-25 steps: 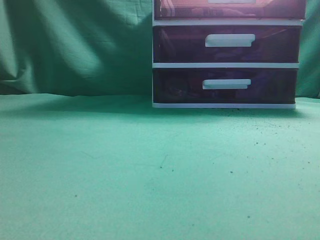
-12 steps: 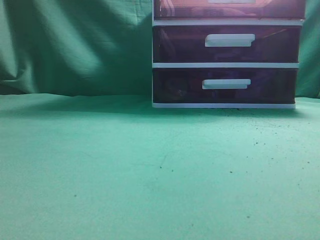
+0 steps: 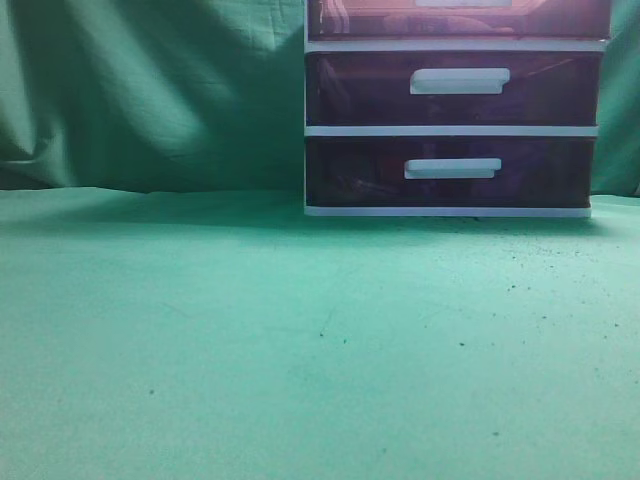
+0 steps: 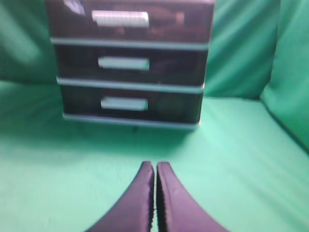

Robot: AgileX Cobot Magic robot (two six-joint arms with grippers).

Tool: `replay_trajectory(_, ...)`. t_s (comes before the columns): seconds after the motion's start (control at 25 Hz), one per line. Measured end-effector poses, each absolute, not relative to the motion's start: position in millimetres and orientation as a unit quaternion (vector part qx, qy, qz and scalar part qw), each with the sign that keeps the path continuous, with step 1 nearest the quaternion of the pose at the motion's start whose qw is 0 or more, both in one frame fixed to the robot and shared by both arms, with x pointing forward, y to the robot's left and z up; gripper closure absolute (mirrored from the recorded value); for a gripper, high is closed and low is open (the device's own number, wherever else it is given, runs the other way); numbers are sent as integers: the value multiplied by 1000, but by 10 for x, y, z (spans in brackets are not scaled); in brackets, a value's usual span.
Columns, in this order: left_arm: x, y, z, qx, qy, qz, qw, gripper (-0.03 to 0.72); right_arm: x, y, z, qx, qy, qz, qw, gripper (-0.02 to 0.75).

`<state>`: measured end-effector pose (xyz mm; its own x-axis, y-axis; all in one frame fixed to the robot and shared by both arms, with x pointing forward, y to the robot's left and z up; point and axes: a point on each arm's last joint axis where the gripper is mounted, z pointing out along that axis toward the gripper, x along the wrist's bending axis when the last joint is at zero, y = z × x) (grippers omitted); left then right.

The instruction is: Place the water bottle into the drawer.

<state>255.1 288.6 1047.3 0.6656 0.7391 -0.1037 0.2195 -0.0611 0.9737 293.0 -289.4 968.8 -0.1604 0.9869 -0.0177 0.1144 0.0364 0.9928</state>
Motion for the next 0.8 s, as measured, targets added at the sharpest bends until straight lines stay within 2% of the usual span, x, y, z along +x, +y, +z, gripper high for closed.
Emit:
replay_trajectory(0.28,2551,2886,10473,695,345,219,592,688,2915,-2927,9486,541,590,447,400,738)
replay_trajectory(0.8,2551,2886,10473,695,345,219,592,688,2911,-2933,9471,552,587,443,394,738)
